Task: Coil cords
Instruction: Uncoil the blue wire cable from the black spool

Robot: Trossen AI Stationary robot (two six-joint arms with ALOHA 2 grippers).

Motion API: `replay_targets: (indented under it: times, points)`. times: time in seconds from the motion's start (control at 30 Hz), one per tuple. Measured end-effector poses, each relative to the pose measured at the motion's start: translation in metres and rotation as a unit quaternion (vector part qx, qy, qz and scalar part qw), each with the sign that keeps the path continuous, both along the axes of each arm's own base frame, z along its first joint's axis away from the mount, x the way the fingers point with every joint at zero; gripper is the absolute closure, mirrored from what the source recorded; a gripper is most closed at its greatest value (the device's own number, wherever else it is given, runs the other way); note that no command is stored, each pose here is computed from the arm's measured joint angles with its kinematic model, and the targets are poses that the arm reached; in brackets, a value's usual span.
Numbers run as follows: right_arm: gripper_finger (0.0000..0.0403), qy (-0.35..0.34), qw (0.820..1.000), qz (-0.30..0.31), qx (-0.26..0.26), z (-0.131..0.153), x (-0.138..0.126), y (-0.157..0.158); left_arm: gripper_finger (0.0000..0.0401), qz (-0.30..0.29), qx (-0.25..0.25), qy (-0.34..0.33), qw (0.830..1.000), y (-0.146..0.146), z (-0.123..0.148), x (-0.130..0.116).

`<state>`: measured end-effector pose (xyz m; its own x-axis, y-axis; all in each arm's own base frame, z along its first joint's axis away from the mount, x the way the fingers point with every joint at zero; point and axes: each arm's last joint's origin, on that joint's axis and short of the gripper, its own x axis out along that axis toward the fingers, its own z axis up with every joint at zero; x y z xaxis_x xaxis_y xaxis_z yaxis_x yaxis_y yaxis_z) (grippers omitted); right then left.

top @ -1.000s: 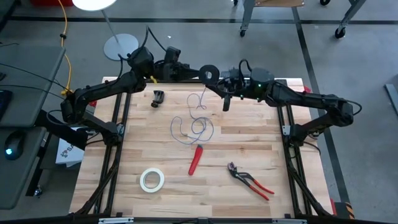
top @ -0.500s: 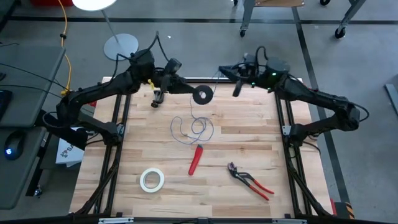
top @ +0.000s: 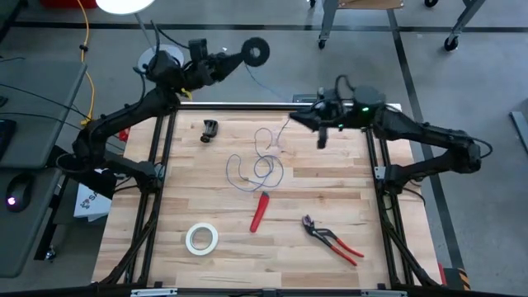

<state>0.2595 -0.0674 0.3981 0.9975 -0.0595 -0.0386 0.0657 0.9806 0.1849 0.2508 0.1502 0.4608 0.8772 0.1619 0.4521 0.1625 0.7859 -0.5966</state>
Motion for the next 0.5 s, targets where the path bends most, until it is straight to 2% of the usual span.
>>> replay_targets:
  times: [0.07, 0.17, 0.23, 0.33, 0.5]
  points:
    - [0.0403, 0.004, 1.0, -0.013, 0.0, -0.008, 0.013, -0.003, 0.0401, -0.043, -0.019, -0.02, 0.999, -0.001, 0.001, 0.003]
    - [0.0403, -0.008, 0.999, -0.042, -0.001, -0.017, 0.029, -0.014, 0.0401, -0.127, -0.061, -0.016, 0.99, -0.008, 0.002, 0.006]
    - [0.0403, -0.011, 0.998, -0.066, -0.002, -0.024, 0.037, -0.027, 0.0401, -0.198, -0.081, 0.005, 0.977, -0.014, 0.001, 0.008]
    - [0.0403, -0.024, 0.995, -0.097, 0.006, -0.029, 0.04, -0.047, 0.0401, -0.299, -0.105, 0.048, 0.947, -0.025, -0.001, 0.011]
    - [0.0403, -0.036, 0.989, -0.144, 0.011, -0.028, 0.028, -0.078, 0.0401, -0.378, -0.119, 0.098, 0.913, -0.042, -0.005, 0.019]
